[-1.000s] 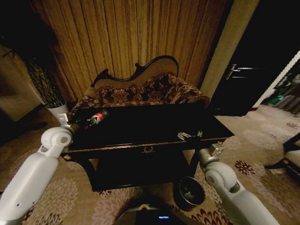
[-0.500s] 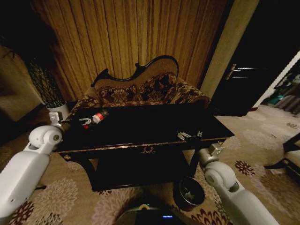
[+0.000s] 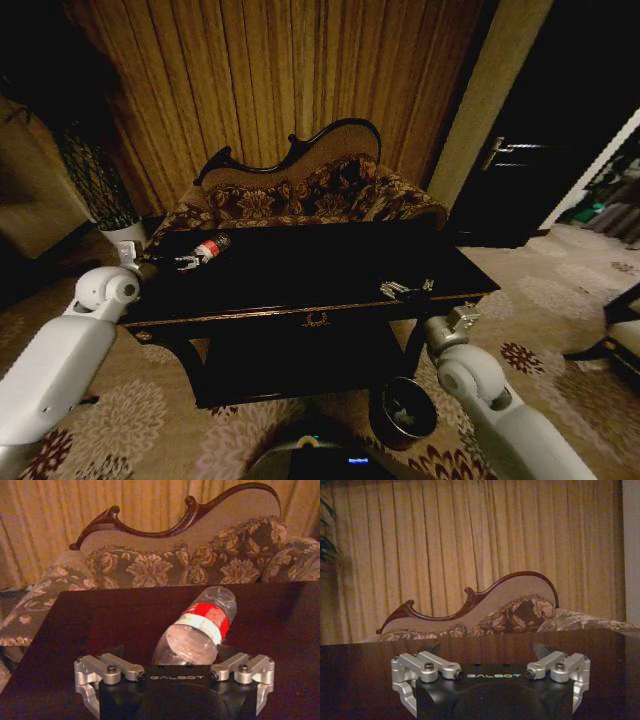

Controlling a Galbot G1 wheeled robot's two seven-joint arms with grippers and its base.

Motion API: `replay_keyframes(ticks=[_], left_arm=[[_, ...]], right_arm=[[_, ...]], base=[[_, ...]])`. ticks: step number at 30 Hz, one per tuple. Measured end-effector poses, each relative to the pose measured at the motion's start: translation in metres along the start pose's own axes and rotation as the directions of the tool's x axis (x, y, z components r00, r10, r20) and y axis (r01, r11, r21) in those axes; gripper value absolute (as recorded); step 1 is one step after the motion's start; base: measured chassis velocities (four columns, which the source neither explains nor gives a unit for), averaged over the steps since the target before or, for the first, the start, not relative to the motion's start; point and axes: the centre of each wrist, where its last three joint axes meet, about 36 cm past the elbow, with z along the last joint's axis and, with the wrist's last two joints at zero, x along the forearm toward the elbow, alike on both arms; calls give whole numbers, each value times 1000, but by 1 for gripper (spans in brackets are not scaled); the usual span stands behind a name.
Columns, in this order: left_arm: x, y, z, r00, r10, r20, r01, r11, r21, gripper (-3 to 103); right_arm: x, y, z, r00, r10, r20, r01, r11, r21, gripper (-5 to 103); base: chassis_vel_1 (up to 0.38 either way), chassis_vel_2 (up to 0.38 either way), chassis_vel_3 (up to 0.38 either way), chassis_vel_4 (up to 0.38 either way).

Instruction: Move to the front of the table and place the trash on the table into the trash bin.

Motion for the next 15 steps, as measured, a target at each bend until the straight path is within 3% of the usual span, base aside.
replay_keyframes(ticks=[15], left_arm=[[-20, 2, 8, 1000, 6, -30, -6, 1000, 15, 100]], right_arm=[[-2, -4, -2, 1000, 2, 13, -2, 1000, 6, 100]], base=[[0, 0, 0, 0]])
